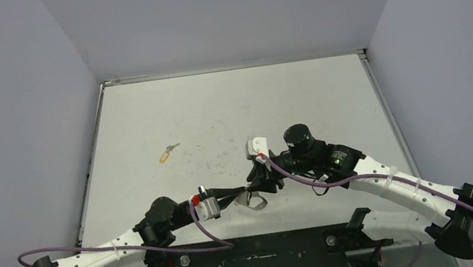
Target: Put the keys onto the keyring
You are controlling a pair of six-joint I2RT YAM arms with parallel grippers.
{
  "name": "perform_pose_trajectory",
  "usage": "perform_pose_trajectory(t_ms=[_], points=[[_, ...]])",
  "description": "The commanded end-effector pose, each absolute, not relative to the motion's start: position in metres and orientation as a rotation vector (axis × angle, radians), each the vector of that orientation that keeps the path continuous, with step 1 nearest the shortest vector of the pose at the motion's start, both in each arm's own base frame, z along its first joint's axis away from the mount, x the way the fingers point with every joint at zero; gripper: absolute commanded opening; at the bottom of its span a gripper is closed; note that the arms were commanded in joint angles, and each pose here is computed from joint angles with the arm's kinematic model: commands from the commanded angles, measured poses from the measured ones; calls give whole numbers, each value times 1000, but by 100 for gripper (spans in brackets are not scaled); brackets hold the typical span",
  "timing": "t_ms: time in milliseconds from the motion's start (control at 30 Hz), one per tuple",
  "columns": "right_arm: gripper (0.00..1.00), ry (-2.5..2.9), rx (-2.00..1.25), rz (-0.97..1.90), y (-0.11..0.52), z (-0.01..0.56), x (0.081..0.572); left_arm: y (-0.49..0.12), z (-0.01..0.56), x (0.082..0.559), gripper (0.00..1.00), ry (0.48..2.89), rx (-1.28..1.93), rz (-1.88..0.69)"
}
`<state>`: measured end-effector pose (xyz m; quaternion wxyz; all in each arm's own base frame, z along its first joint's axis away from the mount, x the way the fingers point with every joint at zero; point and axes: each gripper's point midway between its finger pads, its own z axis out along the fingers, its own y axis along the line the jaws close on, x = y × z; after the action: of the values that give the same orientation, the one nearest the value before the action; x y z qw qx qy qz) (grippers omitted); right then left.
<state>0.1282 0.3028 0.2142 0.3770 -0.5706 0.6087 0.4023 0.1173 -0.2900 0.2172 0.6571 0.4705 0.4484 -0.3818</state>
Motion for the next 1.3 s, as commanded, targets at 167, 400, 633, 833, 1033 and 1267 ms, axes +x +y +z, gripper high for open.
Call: perform_pose_trajectory(t_ms=[167,400,633,833,1033,1267], points=[[30,1487,-1417,983,295,229,131,-290,249,115,0,923,1016,-878],[38,1564,-1307,906,291,226,149,-290,238,122,0,992,1012,-861],[58,1745,-929,703,261,203,195,-286,209,141,48,1217,918,-851],[82,1896,-485,501,210,172,228,-280,172,167,66,1499,791,-770],[86,2020,-247,412,175,138,236,-286,142,188,67,1767,746,-647],[87,2101,-261,517,180,123,235,-292,113,203,66,1991,688,-667]])
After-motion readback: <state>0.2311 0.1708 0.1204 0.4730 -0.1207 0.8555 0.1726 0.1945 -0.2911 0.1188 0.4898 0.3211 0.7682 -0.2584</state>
